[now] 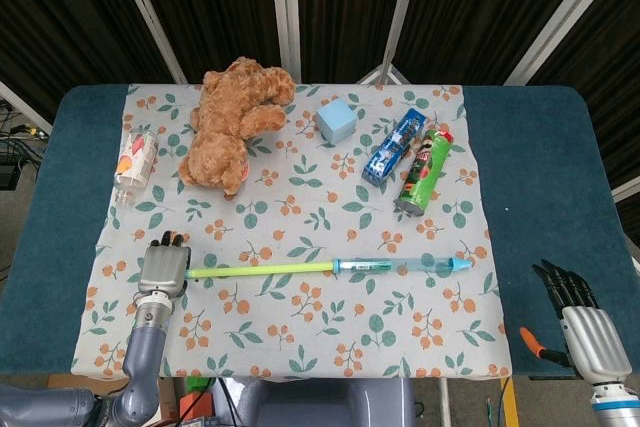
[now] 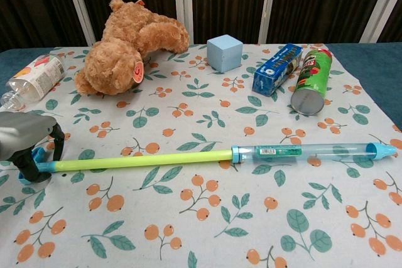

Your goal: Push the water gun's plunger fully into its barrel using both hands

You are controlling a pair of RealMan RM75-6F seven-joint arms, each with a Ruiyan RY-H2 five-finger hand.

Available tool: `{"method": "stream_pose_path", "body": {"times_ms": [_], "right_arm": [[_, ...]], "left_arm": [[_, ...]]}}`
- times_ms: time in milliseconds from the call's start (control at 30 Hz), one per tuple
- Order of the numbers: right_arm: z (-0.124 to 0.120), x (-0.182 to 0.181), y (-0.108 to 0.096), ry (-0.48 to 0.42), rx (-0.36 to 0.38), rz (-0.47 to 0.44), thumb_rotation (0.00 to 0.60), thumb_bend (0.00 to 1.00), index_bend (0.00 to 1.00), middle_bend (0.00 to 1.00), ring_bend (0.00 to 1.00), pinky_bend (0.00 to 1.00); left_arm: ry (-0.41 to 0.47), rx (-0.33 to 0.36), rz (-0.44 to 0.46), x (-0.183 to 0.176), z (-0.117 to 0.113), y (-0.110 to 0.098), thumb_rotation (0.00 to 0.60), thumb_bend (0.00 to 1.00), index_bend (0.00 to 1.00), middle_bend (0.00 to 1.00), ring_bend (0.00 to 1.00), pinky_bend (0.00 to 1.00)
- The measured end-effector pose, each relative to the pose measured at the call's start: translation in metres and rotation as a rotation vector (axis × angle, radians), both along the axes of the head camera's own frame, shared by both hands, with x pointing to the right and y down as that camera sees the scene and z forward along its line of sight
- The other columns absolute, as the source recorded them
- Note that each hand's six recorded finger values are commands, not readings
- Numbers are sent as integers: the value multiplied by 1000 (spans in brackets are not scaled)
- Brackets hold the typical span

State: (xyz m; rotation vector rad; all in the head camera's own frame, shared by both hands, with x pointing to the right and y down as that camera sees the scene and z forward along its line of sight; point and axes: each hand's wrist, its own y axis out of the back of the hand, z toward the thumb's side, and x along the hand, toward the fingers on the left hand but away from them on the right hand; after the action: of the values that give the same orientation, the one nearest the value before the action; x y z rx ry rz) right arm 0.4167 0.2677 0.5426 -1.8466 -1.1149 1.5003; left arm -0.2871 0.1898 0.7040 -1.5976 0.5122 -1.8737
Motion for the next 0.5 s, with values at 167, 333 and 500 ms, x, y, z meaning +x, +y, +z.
{"method": "stream_pose_path", "body": {"times_ms": [167,333,500], "right_arm": [[0,0,0,1,2,0,600,326,0,0,0,0],[0,0,0,4,1,-2,600,326,0,0,0,0],[2,-4,-1,-10,-9,-1,600,326,0,0,0,0]], "left_arm": [[1,4,1,0,0,1,600,501,547,153,80,209],[10,13,5,2,-1,0,600,510,563,154,80,209],[17,18,14,4,-3,-1,600,510,567,154,80,209]]}}
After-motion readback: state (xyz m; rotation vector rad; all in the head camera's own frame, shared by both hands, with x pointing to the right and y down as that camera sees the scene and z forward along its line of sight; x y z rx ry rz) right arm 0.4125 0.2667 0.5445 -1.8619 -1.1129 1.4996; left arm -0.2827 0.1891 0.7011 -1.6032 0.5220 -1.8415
